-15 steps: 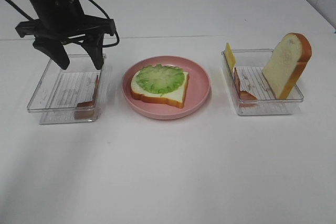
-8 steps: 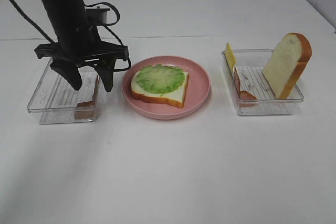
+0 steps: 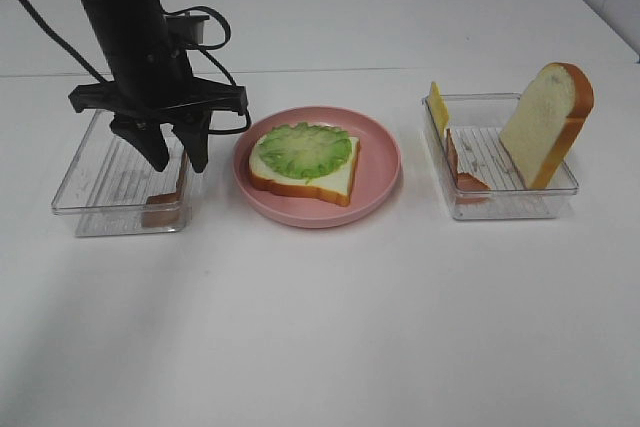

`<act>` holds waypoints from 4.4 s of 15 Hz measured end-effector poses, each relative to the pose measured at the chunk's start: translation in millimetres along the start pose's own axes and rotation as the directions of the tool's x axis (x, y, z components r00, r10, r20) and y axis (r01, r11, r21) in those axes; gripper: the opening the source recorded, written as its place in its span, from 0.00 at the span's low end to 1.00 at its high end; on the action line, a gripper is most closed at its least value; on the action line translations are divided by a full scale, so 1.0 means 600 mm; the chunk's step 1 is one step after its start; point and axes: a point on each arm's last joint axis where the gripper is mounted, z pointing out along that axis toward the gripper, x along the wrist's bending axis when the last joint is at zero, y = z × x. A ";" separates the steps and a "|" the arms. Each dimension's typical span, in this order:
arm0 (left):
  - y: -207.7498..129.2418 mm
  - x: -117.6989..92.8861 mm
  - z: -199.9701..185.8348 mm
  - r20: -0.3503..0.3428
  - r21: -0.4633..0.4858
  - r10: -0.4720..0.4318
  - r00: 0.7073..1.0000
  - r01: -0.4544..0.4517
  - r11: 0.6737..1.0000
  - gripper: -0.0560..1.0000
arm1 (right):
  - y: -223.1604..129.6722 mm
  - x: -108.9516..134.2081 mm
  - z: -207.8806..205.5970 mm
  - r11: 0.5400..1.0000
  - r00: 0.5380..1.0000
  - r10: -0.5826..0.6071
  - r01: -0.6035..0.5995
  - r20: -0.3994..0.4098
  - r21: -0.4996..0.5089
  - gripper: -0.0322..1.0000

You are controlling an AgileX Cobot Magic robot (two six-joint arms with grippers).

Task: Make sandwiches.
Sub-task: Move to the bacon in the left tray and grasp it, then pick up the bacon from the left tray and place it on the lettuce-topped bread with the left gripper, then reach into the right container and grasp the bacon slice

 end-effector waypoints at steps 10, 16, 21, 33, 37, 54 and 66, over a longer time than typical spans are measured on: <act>0.000 0.000 0.000 -0.001 0.003 0.000 1.000 0.000 1.000 0.07 | 0.000 0.000 0.000 1.000 1.000 0.000 0.000 0.000 0.000 0.81; -0.003 0.000 -0.007 -0.001 0.005 0.004 1.000 -0.004 1.000 0.06 | 0.000 0.000 0.000 1.000 1.000 0.000 0.000 0.000 0.000 0.81; 0.005 -0.010 -0.056 0.017 -0.045 0.036 0.999 -0.035 0.998 0.06 | 0.000 0.000 0.000 1.000 1.000 0.000 0.000 0.000 0.000 0.81; 0.058 -0.100 -0.104 0.514 -0.229 0.148 0.845 -0.032 0.973 0.06 | 0.000 0.000 0.000 1.000 1.000 0.000 0.000 0.000 0.000 0.81; 0.079 -0.117 -0.045 0.650 -0.194 0.112 0.752 0.021 0.981 0.06 | 0.000 0.000 0.000 1.000 1.000 0.000 0.000 0.000 0.000 0.81; 0.100 -0.028 0.002 0.408 -0.208 0.170 0.897 -0.089 0.974 0.06 | 0.000 0.000 0.000 1.000 1.000 0.000 0.000 0.000 0.000 0.81; 0.102 -0.025 -0.032 0.351 -0.266 0.217 0.911 -0.125 0.956 0.77 | 0.000 0.000 0.000 1.000 1.000 0.000 0.000 0.000 0.000 0.81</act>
